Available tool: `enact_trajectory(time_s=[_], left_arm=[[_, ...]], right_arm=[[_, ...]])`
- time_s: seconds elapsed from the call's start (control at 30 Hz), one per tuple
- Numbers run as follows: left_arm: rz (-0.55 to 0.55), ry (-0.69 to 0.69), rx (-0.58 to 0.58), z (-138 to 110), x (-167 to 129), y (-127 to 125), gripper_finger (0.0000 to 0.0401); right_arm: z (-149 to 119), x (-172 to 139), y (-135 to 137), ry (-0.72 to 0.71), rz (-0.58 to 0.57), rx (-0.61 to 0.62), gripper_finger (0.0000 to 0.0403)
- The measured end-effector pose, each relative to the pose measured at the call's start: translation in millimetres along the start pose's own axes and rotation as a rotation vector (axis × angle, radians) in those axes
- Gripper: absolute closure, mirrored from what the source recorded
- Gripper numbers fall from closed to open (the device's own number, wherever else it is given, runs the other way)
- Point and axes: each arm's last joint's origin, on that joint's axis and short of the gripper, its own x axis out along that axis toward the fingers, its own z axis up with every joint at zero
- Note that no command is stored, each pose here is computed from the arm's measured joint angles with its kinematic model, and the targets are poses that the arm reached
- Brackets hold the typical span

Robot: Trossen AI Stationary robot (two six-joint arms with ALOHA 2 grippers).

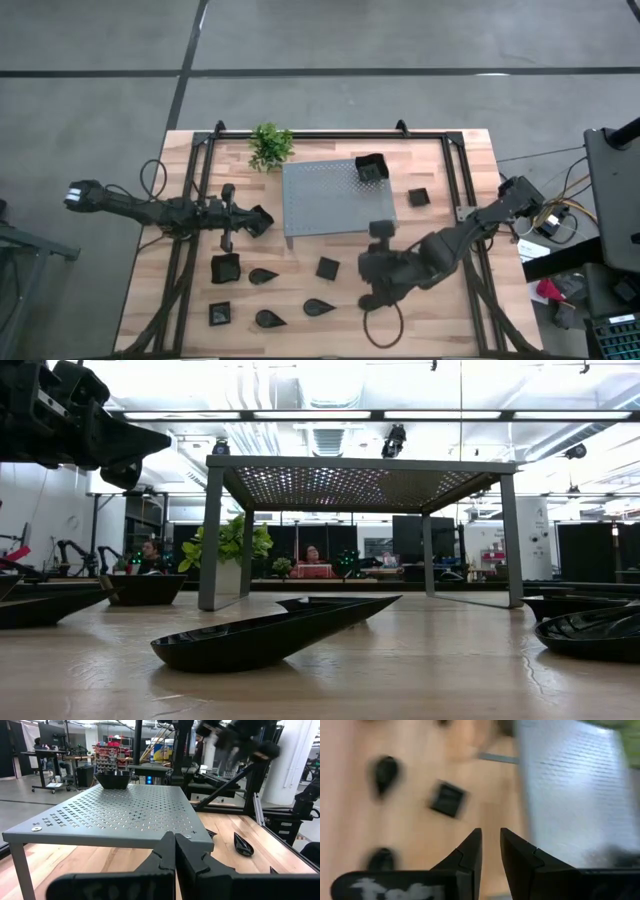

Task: Pick & Place Mini shaped plates
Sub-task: Put the black drop-shaped plate on the shelf

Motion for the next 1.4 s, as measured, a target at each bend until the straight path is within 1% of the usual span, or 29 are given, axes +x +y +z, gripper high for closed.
enact_trajectory(time_s=[0.03,0.13,0.27,0.4,0.5,0.57,0.67,0.8,0.97,1.13,1.27,1.4], left_arm=[[0.0,0.0,0.0,0,0,0,0.0401],[0.0,0.0,0.0,0,0,0,0.0401],[0.001,0.007,0.002,-1,0,0,0.0401],[0.002,0.016,0.004,-2,0,0,0.0401],[0.001,0.016,0.004,-2,0,0,0.0401],[0.002,0.018,0.005,-2,0,0,0.0401],[0.002,0.021,0.006,-2,0,0,0.0401],[0.001,0.024,0.006,-2,0,0,0.0401],[0.002,0.032,0.008,-3,0,0,0.0401],[0.003,0.036,0.009,-4,0,0,0.0401],[0.002,0.035,0.009,-3,0,0,0.0401],[0.003,0.036,0.009,-4,0,0,0.0401]], right_arm=[[0,0,5,-0.005,0.028,-0.004,0.0339],[1,7,23,-0.032,0.056,-0.023,0.0334],[-6,27,49,0.024,0.054,-0.093,0.0314],[-17,47,74,0.096,0.04,-0.152,0.0281],[-26,57,90,0.147,0.059,-0.142,0.0257],[-32,60,96,0.198,0.07,-0.121,0.0247],[-41,65,104,0.255,0.062,-0.099,0.0242],[-52,77,120,0.307,0.07,-0.135,0.0246],[-59,88,129,0.358,0.078,-0.129,0.0257],[-65,86,131,0.4,0.072,-0.108,0.0268],[-70,72,124,0.454,0.018,-0.092,0.0277],[-76,53,114,0.496,-0.073,-0.053,0.0287]])
